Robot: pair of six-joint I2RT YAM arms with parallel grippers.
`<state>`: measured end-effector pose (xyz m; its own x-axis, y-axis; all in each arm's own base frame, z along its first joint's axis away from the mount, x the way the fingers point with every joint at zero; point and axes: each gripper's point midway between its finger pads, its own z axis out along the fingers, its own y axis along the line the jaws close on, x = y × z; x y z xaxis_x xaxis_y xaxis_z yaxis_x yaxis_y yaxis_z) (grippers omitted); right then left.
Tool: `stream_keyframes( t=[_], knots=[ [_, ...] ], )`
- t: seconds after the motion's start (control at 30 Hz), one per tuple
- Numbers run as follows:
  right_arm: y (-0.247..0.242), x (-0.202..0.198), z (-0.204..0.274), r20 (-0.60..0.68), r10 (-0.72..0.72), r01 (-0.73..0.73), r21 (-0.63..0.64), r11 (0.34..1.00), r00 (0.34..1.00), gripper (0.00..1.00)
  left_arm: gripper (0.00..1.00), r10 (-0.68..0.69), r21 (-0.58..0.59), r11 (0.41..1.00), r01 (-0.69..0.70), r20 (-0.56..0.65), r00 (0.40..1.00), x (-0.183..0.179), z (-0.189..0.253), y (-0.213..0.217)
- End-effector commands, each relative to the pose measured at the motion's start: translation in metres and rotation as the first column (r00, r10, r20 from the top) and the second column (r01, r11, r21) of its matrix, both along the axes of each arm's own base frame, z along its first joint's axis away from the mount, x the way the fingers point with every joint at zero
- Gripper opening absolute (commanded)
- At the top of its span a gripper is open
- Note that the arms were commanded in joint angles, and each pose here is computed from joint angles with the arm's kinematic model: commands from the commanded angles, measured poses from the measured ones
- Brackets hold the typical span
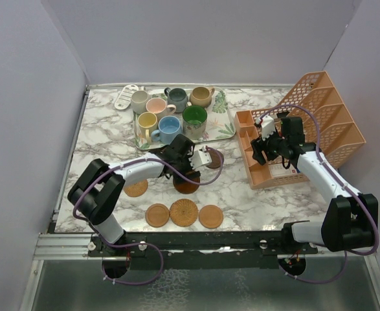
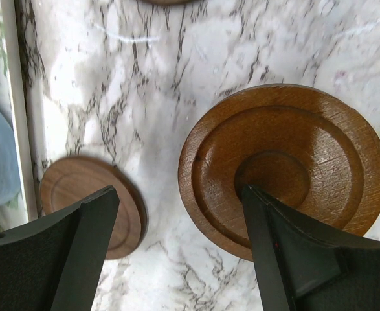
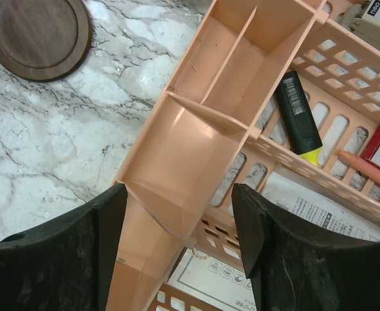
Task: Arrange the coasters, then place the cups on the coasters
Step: Move the coaster to the center of the board.
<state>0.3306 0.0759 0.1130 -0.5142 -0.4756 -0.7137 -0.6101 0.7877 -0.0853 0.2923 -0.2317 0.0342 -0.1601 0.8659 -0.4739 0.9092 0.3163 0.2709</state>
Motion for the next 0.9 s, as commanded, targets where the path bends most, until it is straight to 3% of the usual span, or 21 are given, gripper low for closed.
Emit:
stream_keyframes(
  t=[0.0, 0.27, 0.87],
  knots=[
    [0.000, 0.003, 0.004, 0.014, 0.007, -0.007, 0.004, 1.000, 1.000, 0.66, 0.80, 0.004, 0.138, 0.990, 0.006, -0.072, 0.997, -0.024, -0.020, 0.039],
    [0.000, 0.002, 0.006, 0.022, 0.011, -0.011, 0.005, 1.000, 1.000, 0.66, 0.80, 0.043, 0.191, 0.981, -0.031, -0.058, 0.997, -0.020, -0.023, 0.059],
    [0.003, -0.001, 0.015, 0.044, 0.022, -0.023, 0.020, 1.000, 0.999, 0.66, 0.80, 0.085, 0.149, 0.986, -0.075, -0.063, 0.994, -0.027, -0.009, 0.061]
  ],
)
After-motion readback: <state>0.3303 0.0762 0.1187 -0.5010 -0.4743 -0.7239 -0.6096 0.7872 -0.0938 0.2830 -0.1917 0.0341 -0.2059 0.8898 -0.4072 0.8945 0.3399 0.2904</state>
